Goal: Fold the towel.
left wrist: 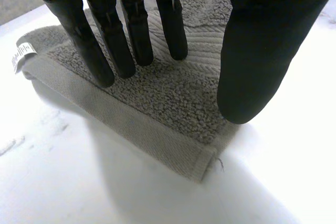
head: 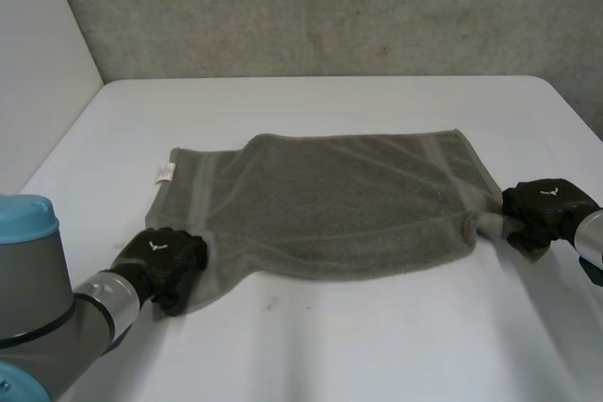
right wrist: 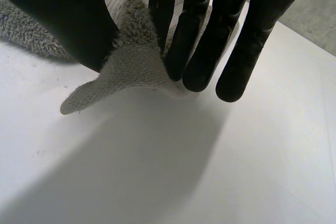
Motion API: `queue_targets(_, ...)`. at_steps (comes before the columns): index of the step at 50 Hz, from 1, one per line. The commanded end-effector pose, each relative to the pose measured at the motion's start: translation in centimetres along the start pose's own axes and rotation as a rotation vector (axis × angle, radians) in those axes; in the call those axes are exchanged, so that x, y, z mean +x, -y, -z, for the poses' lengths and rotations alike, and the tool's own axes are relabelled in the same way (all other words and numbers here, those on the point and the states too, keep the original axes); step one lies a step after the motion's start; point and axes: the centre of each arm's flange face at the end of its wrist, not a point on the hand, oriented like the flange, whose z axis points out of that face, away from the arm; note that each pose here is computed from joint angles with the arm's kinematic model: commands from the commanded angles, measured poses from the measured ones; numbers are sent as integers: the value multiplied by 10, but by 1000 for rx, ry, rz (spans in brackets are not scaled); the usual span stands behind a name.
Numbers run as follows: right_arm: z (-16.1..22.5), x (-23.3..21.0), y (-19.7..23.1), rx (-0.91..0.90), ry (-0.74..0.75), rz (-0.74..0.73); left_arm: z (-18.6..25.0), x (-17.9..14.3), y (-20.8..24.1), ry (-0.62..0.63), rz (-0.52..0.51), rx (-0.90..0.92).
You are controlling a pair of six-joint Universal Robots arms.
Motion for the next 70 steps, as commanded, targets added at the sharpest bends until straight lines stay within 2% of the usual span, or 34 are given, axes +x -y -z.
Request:
queue_targets(1, 0, -1, -1, -1, 2, 0, -5, 1, -5, -2, -1, 1)
queue_targets(20, 0, -2, -1, -2, 4, 0, -18, 0, -8, 9, -47, 27)
queue_targets(35, 0, -1, -1, 0, 1, 0, -13, -9, 21, 66, -73, 172)
queue_targets(43, 1, 1, 2, 1, -1, -1, -7, -11, 26, 72, -74, 181)
queue_targets(51, 43, 6, 41, 21, -26, 87, 26, -21, 52, 109, -71, 222)
queue_targets(53, 67, 3, 55, -7, -7, 177, 46, -30, 67, 141, -65, 246)
queue_targets(59, 113, -1, 84, -21, -19, 317, 82, -37, 93, 175, -72, 302)
queue_targets(65, 128, -2, 92, -18, -27, 381, 91, -35, 90, 162, -66, 247)
queue_targets(70, 122, 5, 76, -94, -11, 380, 85, -40, 71, 169, -87, 147)
